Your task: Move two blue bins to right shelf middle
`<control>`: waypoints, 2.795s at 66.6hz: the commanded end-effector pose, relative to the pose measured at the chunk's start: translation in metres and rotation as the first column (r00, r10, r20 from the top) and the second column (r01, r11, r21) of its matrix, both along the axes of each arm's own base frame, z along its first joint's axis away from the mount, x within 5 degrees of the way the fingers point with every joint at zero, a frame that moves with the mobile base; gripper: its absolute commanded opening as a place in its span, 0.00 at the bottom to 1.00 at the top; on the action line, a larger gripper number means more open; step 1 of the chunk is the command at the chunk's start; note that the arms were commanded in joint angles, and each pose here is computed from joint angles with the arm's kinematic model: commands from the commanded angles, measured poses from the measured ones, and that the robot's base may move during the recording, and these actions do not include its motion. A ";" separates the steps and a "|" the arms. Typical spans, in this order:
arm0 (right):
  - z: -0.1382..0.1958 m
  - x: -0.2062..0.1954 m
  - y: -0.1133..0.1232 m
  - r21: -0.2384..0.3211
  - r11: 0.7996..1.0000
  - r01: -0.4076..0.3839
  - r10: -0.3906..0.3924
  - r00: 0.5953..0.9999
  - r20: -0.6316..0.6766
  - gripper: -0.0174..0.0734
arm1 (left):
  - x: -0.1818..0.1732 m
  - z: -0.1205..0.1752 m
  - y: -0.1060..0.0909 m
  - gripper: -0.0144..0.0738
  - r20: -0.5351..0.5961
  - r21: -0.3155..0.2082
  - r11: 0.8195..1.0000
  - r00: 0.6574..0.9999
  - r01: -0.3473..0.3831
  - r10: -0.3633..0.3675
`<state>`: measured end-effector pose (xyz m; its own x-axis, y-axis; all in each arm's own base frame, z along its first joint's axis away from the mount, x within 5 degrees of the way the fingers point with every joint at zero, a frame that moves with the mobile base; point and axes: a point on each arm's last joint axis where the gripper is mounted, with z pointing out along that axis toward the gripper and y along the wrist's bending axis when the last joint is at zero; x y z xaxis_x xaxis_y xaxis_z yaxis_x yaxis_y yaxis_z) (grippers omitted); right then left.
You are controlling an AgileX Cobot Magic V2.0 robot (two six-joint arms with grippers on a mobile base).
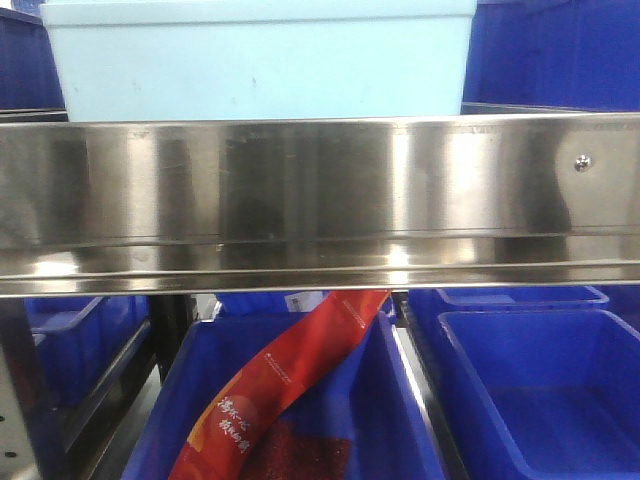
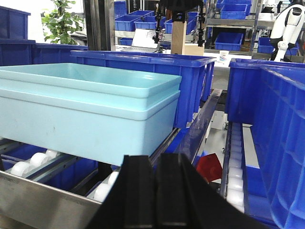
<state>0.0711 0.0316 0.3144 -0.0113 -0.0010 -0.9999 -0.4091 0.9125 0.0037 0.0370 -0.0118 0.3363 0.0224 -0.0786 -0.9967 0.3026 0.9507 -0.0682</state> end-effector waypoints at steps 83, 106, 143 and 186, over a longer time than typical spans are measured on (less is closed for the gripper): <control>0.003 -0.001 0.000 0.008 1.000 -0.002 0.002 0.999 0.045 0.01 | 0.019 -0.127 0.005 0.04 0.023 0.062 0.981 0.982 -0.186 0.185; 0.003 -0.001 0.000 0.008 1.000 -0.002 0.002 0.999 0.045 0.01 | 0.019 -0.126 0.005 0.04 0.024 0.062 0.981 0.982 -0.186 0.185; -0.007 0.002 -0.012 -0.034 0.986 0.162 -0.161 0.986 0.043 0.01 | 0.019 -0.126 0.005 0.04 0.024 0.062 0.981 0.982 -0.186 0.185; -0.108 -0.015 -0.029 0.032 0.928 0.372 -0.373 0.928 0.009 0.01 | 0.019 -0.126 0.005 0.04 0.026 0.061 0.981 0.982 -0.186 0.185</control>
